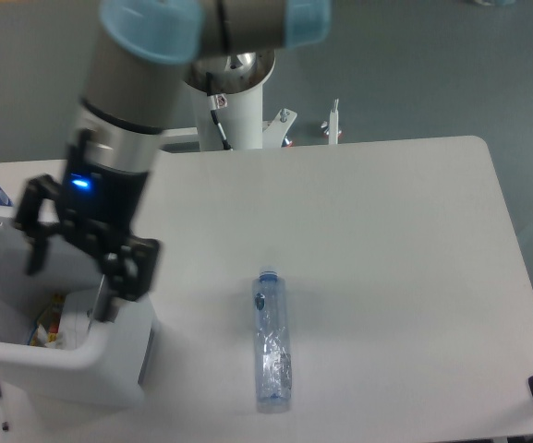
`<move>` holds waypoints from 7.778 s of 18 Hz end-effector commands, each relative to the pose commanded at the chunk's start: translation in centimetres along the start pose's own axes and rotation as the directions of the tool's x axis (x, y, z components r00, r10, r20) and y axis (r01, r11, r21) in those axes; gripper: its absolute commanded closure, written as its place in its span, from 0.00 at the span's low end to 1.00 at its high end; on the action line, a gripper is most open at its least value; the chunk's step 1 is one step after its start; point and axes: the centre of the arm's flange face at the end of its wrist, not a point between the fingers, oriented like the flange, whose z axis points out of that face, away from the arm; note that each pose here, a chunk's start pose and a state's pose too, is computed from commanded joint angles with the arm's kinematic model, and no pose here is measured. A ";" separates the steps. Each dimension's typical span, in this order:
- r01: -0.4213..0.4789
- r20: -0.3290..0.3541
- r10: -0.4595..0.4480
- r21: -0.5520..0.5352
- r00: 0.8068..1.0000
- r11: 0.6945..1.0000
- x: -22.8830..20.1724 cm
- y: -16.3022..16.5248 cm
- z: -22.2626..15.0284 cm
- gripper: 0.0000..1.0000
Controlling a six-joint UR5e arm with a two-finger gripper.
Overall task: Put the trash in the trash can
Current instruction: 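Lift the wrapper and carry it over the white trash bin, then move the open gripper over the clear water bottle and lower, then close the gripper around the bottle's middle, then lift the water bottle and carry it into the trash bin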
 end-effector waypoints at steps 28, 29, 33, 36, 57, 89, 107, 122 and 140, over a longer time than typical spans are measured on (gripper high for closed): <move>0.209 0.172 -0.160 -0.318 0.972 0.925 -12.2 9.2 14.4 0.00; 0.209 0.184 -0.154 -0.332 0.971 0.920 -12.3 9.4 14.8 0.00; 0.229 0.245 -0.134 -0.419 0.960 0.879 -12.3 10.7 17.5 0.00; 0.258 0.250 -0.160 -0.432 0.955 0.864 -12.9 11.6 19.2 0.00; 0.319 0.347 -0.136 -0.553 0.928 0.770 -11.1 15.0 26.8 0.03; 0.320 0.296 -0.208 -0.406 0.932 0.856 -9.5 9.4 19.7 0.79; 0.235 -0.084 -0.223 0.201 0.971 0.951 -1.7 -7.2 -5.9 0.74; 0.110 -0.225 -0.042 0.301 0.973 0.947 9.1 -11.2 -3.6 0.74; 0.116 -0.262 -0.049 0.245 0.964 0.963 10.4 -9.8 0.7 0.74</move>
